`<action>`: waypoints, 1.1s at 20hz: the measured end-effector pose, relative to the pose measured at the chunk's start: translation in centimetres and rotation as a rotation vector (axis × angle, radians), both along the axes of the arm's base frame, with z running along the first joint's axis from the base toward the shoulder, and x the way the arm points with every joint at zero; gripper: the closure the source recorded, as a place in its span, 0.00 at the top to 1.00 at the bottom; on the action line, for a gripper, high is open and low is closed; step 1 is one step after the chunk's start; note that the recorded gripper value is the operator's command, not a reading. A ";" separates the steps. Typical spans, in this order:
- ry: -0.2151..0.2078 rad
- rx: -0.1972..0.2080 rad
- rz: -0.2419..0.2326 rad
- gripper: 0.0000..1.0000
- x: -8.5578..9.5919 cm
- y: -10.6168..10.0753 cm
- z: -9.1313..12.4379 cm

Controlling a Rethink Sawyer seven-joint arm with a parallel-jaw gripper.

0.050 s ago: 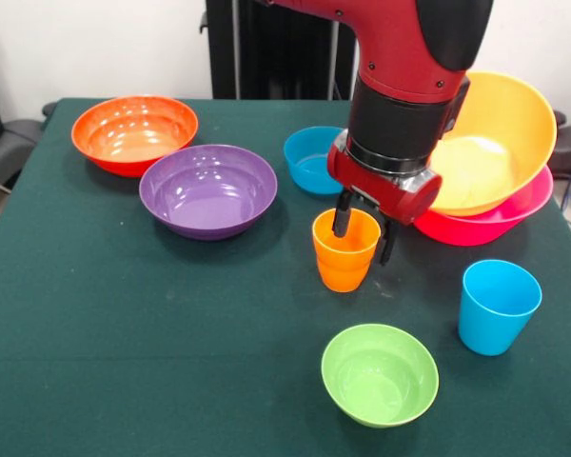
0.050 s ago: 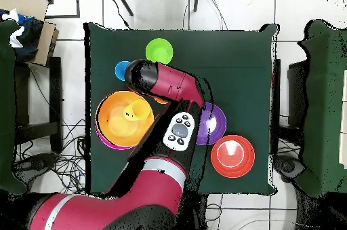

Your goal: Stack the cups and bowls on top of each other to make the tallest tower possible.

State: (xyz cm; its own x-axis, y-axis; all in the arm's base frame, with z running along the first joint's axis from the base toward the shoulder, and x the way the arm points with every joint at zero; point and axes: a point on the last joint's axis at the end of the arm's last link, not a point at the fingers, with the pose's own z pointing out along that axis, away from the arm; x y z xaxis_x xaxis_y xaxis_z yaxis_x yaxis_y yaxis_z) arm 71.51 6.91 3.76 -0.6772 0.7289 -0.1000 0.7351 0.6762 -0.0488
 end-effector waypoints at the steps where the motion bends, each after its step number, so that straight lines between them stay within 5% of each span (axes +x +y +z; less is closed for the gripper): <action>1: -0.001 -0.001 0.000 1.00 0.0 0.0 -0.1; 12: -0.056 -0.047 0.015 1.00 0.2 -0.7 -3.8; 22: -0.043 -0.059 0.013 1.00 -0.7 -1.3 -6.0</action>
State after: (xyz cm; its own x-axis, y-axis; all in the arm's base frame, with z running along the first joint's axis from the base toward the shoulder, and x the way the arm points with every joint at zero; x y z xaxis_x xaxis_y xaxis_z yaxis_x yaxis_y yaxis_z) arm 70.86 5.58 -2.22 -0.6806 0.7122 -0.1718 0.7286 0.6825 -0.0571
